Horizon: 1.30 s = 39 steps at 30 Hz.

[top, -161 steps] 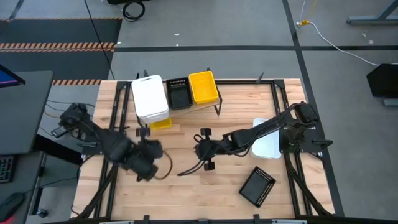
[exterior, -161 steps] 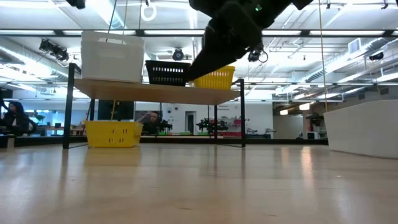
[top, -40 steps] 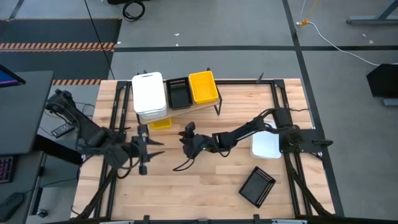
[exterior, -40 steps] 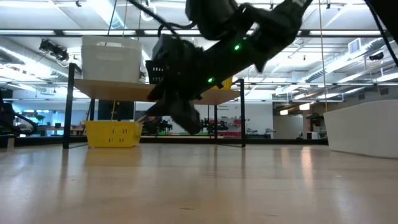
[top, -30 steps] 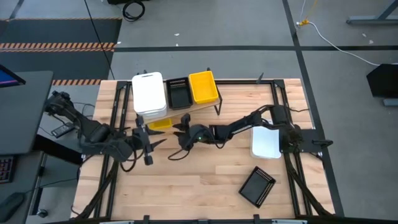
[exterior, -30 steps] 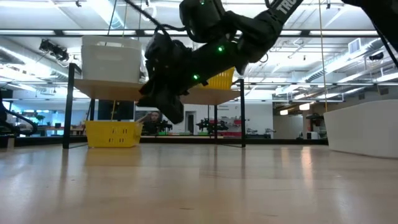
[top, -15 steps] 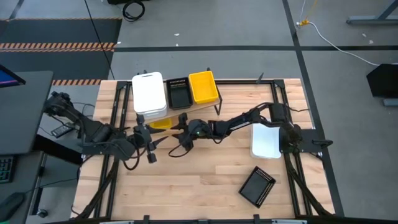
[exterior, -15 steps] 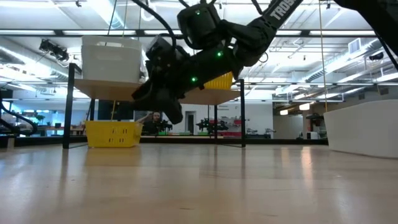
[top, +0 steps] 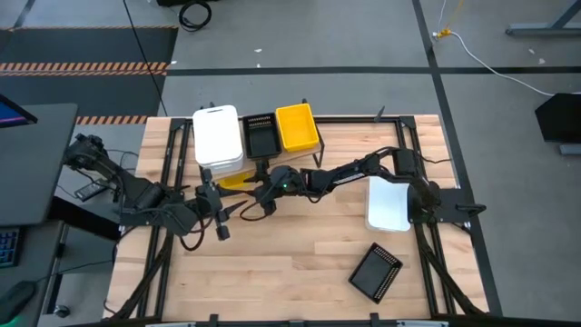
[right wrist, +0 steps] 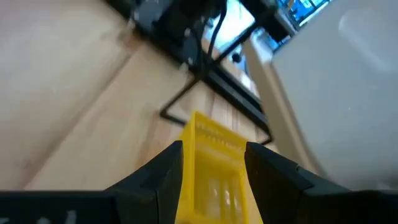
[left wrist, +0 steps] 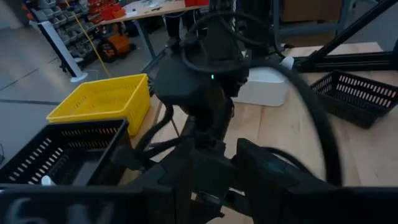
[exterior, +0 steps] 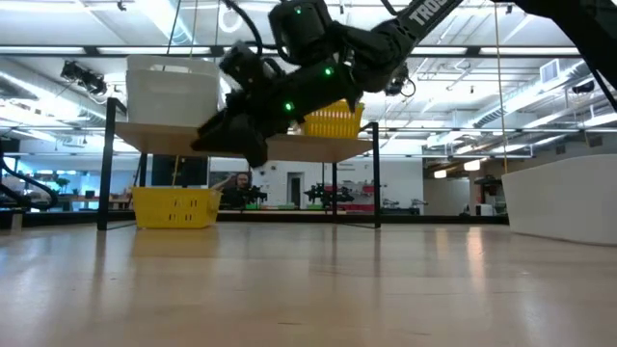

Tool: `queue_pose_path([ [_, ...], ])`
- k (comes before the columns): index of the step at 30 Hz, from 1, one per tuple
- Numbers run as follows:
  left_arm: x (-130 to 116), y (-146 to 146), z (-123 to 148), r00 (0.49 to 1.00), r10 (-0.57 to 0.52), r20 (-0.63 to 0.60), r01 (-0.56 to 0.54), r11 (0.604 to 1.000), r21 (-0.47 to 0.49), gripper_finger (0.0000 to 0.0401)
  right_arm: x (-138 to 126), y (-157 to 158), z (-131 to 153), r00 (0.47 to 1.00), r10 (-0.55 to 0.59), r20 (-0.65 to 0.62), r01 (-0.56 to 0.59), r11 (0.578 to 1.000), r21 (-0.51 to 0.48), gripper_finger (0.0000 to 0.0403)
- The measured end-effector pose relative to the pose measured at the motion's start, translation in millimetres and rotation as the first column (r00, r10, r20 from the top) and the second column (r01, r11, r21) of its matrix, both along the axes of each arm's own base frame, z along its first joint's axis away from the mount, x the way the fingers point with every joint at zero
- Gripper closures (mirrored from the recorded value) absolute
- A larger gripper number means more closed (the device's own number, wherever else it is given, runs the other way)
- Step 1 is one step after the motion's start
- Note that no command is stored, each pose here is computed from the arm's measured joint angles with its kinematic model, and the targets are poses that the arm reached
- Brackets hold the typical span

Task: Stack baskets on shelf by color
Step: Stack the yellow bin on top of the other yellow bin on the shelf

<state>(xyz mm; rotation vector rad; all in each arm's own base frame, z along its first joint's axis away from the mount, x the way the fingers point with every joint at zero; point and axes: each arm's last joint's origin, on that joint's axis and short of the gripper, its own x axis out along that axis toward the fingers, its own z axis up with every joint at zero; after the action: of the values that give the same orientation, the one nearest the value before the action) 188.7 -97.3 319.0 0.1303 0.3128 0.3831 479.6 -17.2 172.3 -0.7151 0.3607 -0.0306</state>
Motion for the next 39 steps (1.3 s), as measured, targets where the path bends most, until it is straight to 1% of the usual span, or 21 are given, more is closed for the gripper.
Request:
queue_pose_path([
  [5,0.0,-0.2,-0.1,1.000,-0.006,-0.002,0.006,1.000,-0.003,0.0275,3.0,0.7,6.0,1.000,0.010,0.014,-0.010,1.000,0.014,0.0226],
  [8,0.1,-0.3,-0.3,1.000,-0.012,-0.005,0.012,1.000,-0.005,0.0275,5.5,0.8,7.0,0.999,0.020,0.037,-0.022,0.999,0.046,0.0225],
  [9,0.1,-0.4,-0.3,1.000,-0.014,-0.005,0.014,1.000,-0.006,0.0274,8.7,1.8,4.7,0.998,0.025,0.065,-0.028,0.998,0.048,0.0225],
  [10,0.0,-0.4,-0.4,1.000,-0.015,-0.007,0.015,1.000,-0.005,0.0273,9.6,3.2,1.2,0.998,0.026,0.057,-0.029,0.998,0.048,0.0225],
  [11,-0.1,-0.3,-0.7,1.000,-0.015,-0.010,0.015,1.000,-0.003,0.0273,9.9,5.8,-5.3,0.999,0.035,0.022,-0.036,0.998,0.046,0.0225],
  [13,-0.1,-0.4,-0.7,1.000,-0.021,-0.012,0.021,1.000,-0.006,0.0274,19.2,13.6,-12.5,0.998,0.054,0.028,-0.054,0.998,0.035,0.0225],
  [14,-0.4,-0.7,-1.1,1.000,-0.023,-0.016,0.023,1.000,-0.004,0.0274,20.4,18.8,-17.2,0.998,0.065,-0.009,-0.065,0.998,0.026,0.0225],
  [16,-0.9,-1.9,-0.7,0.999,-0.031,-0.014,0.031,0.999,-0.008,0.0275,32.3,27.8,-21.2,0.997,0.078,-0.016,-0.078,0.997,0.006,0.0225],
  [18,-1.5,-2.7,-1.1,0.999,-0.038,-0.019,0.038,0.999,-0.005,0.0275,43.5,33.2,-28.3,0.997,0.049,-0.063,-0.050,0.999,-0.015,0.0225],
  [22,-3.2,-5.7,-1.3,0.998,-0.054,-0.019,0.054,0.999,-0.009,0.0273,62.7,35.6,-41.4,0.983,-0.052,-0.175,0.035,0.994,-0.100,0.0225],
  [25,-5.0,-8.6,-1.6,0.997,-0.069,-0.021,0.069,0.998,-0.010,0.0273,71.3,35.9,-40.8,0.973,-0.114,-0.201,0.088,0.987,-0.135,0.0225],
  [29,-6.3,-11.1,-1.4,0.996,-0.083,-0.021,0.083,0.996,-0.006,0.0273,72.5,36.7,-40.4,0.964,-0.144,-0.222,0.121,0.986,-0.114,0.0225],
  [32,-6.5,-11.4,-1.5,0.996,-0.085,-0.022,0.085,0.996,-0.006,0.0273,71.1,34.2,-37.8,0.953,-0.205,-0.222,0.181,0.976,-0.123,0.0225],
  [39,-6.4,-11.4,-1.3,0.996,-0.085,-0.019,0.085,0.996,-0.007,0.0273,68.8,17.6,-42.7,0.929,-0.267,-0.256,0.251,0.963,-0.094,0.0225],
])
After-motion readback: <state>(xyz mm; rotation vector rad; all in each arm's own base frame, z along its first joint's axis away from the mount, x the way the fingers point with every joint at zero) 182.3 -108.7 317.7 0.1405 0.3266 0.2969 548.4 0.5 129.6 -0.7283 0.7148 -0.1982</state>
